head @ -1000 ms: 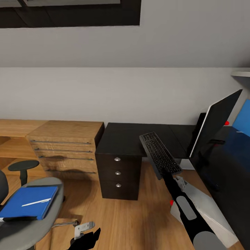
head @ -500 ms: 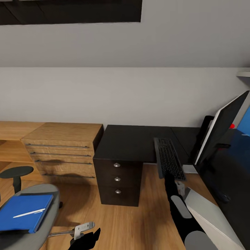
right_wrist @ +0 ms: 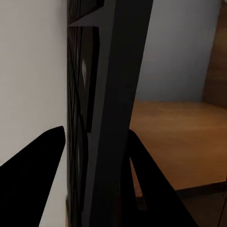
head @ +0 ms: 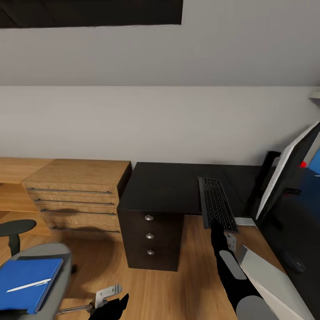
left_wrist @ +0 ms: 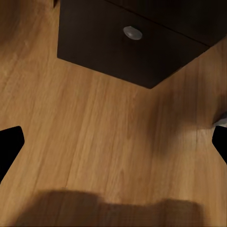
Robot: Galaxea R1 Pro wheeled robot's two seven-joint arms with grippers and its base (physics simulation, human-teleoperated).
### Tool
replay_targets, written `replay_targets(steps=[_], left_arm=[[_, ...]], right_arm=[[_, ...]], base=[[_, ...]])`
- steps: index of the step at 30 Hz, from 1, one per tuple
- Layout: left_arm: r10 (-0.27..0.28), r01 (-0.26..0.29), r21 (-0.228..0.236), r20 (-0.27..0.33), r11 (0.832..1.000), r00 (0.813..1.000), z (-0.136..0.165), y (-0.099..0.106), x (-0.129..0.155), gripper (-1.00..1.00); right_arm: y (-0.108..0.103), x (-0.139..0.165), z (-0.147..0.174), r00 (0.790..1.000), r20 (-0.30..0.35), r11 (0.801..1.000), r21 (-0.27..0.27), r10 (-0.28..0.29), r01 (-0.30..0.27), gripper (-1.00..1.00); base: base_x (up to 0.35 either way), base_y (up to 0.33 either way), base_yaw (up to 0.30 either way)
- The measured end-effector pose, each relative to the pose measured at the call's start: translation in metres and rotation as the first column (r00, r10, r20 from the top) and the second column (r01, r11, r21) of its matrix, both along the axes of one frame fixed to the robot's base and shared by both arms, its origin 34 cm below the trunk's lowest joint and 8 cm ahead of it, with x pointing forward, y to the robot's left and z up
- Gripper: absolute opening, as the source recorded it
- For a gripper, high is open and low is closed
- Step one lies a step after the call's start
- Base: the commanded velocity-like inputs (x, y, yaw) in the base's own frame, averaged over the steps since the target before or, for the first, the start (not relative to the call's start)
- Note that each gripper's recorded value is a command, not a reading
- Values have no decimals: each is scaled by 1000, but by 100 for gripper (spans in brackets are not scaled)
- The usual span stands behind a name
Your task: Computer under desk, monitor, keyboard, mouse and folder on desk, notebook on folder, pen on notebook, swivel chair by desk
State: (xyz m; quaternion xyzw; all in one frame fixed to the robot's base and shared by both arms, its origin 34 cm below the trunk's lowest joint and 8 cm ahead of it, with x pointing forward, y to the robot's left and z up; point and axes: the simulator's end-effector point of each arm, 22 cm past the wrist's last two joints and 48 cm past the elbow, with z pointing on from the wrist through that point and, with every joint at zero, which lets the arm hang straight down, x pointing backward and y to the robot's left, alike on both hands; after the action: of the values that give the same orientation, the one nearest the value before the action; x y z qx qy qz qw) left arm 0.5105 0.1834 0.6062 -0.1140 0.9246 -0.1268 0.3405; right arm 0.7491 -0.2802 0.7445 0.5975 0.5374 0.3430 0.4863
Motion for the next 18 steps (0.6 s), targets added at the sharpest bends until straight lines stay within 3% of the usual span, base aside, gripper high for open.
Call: replay_targets(steps=[9, 18], left_arm=[[0, 0, 0, -1, 1000, 1000, 0, 0, 0, 100], [-1, 1, 0, -2, 1000, 1000, -1, 0, 0, 100]], right_arm=[[-1, 0, -1, 1000, -2, 1000, -6, 1, -1, -100], [-1, 0, -1, 1000, -2, 1000, -7, 2, -2, -100]], base=[[308, 0, 0], [74, 0, 0]])
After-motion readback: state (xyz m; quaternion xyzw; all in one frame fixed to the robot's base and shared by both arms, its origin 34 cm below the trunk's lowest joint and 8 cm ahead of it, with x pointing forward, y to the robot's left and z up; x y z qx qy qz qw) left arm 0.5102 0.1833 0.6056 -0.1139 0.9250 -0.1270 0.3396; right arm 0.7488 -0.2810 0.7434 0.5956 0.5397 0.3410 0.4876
